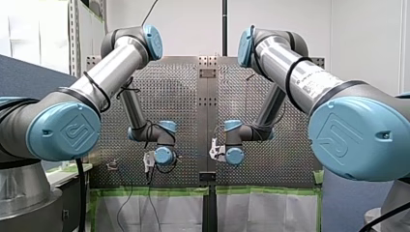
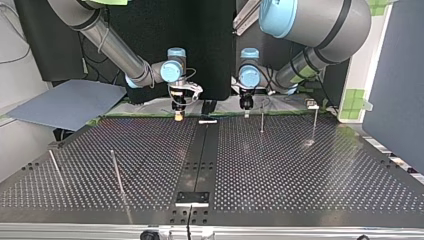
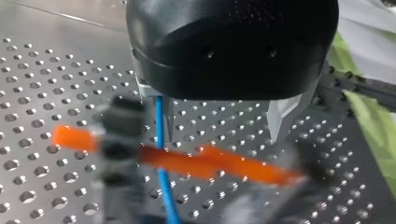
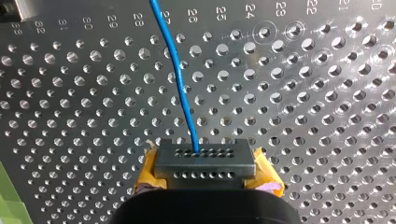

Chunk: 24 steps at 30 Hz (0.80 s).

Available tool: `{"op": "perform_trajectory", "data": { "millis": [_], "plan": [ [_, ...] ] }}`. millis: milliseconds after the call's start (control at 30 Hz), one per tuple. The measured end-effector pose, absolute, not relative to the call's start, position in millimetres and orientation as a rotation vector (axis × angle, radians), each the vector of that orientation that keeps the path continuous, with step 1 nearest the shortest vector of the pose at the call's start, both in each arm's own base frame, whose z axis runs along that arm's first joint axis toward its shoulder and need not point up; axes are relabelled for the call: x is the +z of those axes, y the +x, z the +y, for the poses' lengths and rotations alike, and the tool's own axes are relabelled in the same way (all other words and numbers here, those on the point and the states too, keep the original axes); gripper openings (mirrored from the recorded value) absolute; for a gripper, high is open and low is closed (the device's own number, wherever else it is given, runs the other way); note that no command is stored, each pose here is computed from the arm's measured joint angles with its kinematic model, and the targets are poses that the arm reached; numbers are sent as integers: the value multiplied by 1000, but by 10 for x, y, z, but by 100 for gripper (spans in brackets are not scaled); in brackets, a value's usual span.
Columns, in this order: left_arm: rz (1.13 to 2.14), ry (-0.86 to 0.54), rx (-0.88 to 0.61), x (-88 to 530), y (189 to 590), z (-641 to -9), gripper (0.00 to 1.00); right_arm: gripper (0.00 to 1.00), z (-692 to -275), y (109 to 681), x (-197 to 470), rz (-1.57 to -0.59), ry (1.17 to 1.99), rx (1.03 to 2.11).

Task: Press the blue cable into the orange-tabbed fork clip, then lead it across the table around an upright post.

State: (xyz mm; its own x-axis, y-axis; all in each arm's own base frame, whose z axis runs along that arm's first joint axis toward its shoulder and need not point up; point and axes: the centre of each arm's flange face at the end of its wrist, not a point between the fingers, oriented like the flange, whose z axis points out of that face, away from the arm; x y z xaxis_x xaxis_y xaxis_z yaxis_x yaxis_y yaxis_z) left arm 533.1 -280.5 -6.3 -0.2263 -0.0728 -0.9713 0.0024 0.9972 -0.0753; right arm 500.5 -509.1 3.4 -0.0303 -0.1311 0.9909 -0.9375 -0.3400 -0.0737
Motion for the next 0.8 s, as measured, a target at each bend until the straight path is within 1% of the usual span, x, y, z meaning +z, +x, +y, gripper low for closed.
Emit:
{"op": "perform_trajectory", "data": {
  "millis": [300,800],
  "plan": [
    [1768,-75,-53,179,5408,-2818,100,0,-5093,5017,37,-1149,1541,1457],
    [1755,-63,-67,216,5369,-2926,100,0,-5123,4993,31,-1149,1543,1456]
  ]
}}
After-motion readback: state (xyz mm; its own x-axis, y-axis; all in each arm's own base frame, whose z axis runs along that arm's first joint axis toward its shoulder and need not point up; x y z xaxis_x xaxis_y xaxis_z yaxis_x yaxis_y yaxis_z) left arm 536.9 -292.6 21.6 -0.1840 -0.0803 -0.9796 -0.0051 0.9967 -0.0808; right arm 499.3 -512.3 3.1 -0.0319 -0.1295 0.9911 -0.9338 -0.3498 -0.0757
